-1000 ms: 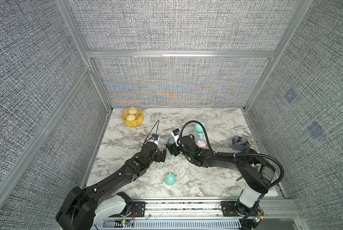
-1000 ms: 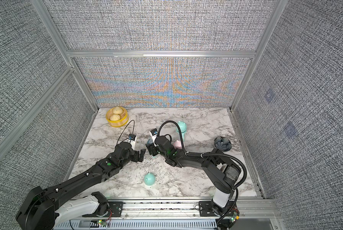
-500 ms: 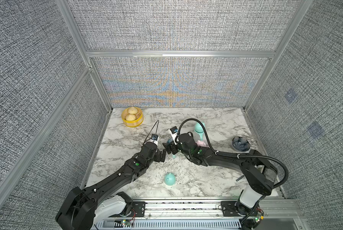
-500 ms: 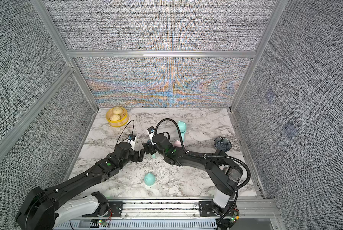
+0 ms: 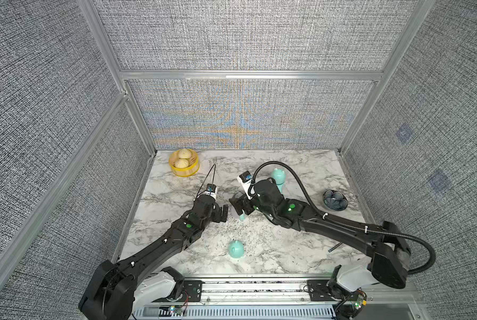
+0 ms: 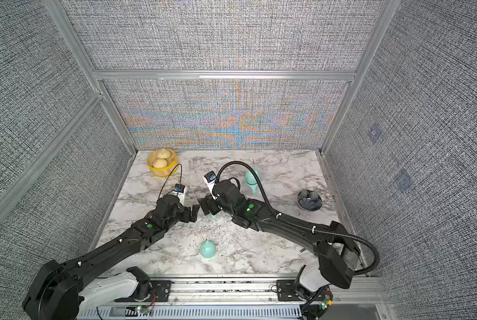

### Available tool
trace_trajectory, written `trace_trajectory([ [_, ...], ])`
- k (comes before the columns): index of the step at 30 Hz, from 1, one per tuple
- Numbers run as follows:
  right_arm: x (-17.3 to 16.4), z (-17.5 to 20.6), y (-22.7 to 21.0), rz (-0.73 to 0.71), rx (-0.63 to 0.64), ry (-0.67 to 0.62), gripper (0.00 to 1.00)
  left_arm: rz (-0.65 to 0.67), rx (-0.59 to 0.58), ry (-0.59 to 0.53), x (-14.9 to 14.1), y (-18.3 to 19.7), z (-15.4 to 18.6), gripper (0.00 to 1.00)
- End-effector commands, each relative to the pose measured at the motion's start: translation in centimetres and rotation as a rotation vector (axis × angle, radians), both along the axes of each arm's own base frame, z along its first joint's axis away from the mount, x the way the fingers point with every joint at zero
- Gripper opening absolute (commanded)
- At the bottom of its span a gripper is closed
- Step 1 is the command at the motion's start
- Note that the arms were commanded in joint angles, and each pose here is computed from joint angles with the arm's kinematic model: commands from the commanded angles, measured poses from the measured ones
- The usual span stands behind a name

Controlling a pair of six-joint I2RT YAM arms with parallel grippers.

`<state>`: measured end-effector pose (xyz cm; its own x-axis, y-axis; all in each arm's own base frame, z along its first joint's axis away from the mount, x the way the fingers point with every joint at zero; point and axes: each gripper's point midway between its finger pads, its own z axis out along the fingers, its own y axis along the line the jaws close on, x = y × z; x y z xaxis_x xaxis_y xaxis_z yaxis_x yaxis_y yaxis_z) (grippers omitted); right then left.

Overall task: Assemble the baby bottles
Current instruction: Place the baby bottle at the center of the board, then pick up the lid from the center of the board.

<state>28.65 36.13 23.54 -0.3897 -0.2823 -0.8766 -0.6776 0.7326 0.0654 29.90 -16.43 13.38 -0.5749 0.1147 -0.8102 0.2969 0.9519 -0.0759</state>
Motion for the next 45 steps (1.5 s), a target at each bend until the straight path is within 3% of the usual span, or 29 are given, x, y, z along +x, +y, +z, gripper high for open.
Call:
trace_trajectory([
  [1, -2.0, -1.4, -1.5, 0.021, -0.113, 0.06, 0.95, -0.012, -0.054, -0.018, 0.5, -0.5, 1.0, 1.0],
  [8, -6.3, -2.3, -2.5, 0.106, -0.221, 0.159, 0.95, -0.004, -0.08, 0.006, 0.8, -0.3, 0.6, 1.0],
  [20, -12.3, -7.7, -1.8, 0.232, -0.386, 0.393, 0.95, 0.01, -0.112, 0.004, 0.5, 1.0, 1.4, 1.0],
  [33, -14.6, -12.0, 0.2, 0.321, -0.451, 0.542, 0.94, 0.015, -0.109, 0.033, 0.7, 1.3, 0.4, 1.0],
  [45, -13.6, -16.3, 2.8, 0.318, -0.484, 0.493, 0.9, 0.046, -0.096, 0.028, 0.9, 2.3, 0.5, 1.0],
])
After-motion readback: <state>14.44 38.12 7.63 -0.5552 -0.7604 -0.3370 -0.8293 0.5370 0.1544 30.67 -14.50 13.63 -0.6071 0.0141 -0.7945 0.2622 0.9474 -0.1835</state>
